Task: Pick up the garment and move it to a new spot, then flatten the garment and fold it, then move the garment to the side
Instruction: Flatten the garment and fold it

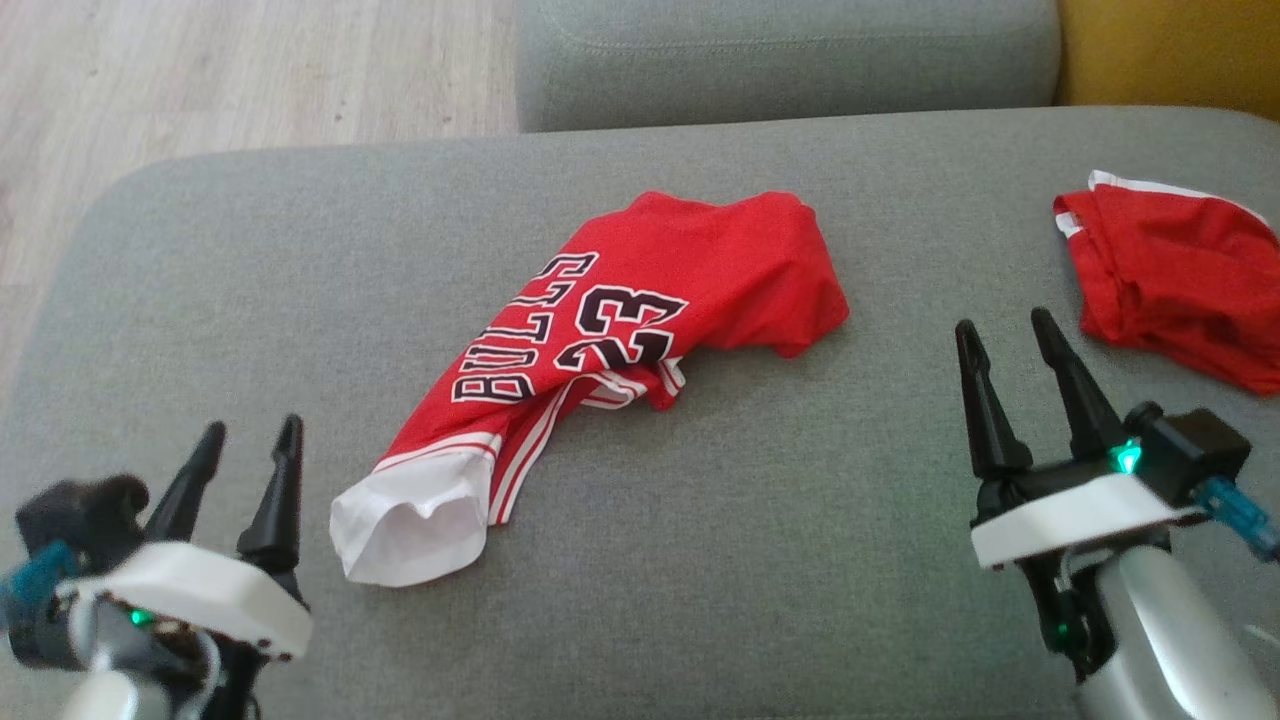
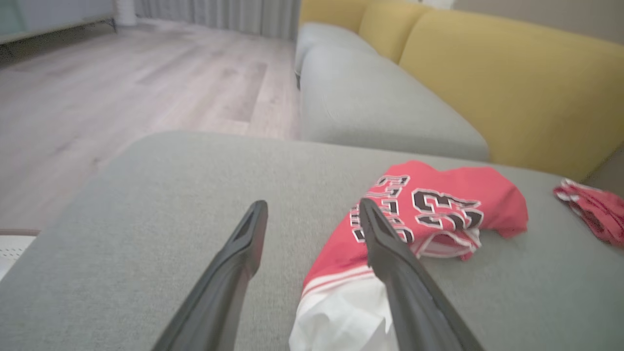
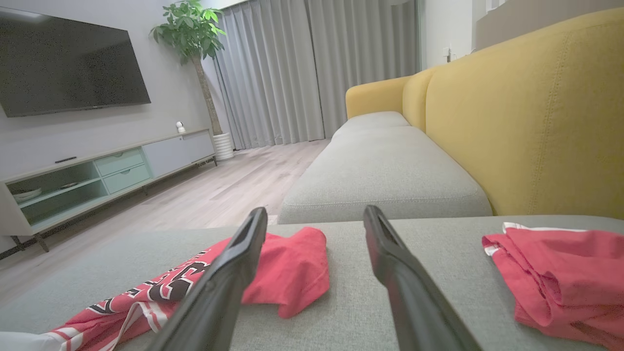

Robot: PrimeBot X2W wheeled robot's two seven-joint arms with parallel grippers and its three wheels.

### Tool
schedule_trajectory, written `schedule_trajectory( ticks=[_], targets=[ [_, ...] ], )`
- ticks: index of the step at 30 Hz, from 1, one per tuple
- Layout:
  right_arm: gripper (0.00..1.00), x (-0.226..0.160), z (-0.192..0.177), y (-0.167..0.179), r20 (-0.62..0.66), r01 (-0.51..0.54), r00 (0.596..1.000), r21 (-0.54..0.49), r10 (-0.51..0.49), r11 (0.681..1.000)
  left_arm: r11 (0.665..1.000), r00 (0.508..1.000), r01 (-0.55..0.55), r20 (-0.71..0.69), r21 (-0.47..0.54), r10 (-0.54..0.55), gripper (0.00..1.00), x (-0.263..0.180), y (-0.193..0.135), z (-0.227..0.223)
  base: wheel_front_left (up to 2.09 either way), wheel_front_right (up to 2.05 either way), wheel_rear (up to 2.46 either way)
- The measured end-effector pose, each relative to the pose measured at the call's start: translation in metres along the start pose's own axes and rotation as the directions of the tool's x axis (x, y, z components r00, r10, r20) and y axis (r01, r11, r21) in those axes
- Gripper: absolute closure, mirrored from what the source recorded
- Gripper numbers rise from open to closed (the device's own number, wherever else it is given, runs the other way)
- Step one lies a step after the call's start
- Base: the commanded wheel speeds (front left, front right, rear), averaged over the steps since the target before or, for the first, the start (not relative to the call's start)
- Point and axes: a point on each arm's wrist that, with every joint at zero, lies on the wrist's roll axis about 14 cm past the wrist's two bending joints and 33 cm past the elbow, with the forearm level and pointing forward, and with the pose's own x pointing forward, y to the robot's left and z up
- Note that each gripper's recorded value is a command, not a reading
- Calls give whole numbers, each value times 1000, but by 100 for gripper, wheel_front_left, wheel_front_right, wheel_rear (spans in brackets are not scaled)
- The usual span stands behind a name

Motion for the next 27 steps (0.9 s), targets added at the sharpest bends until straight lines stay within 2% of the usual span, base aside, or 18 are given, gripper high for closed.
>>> schedule_trajectory(
  ticks=[6,11,20,24,27],
  targets=[
    [0,-6,-8,-2,-23,12,1000,5,-12,1000,996,982,-85,174,30,78,0,-2,-1,9,0,0,0],
    [0,-7,-10,-3,-31,16,999,6,-16,1000,997,985,-74,158,25,69,0,-1,-19,-13,0,0,0],
    [0,-9,-15,-2,-52,5,999,-3,-6,1000,997,984,-78,162,24,73,0,0,-20,-16,0,0,0],
    [0,-6,-43,10,-194,-32,980,35,38,999,996,982,-87,172,12,83,0,1,-18,-13,0,0,0],
    [0,1,-71,20,-369,-69,925,70,90,995,996,978,-94,189,6,91,0,2,-15,-8,0,0,0]
  ],
)
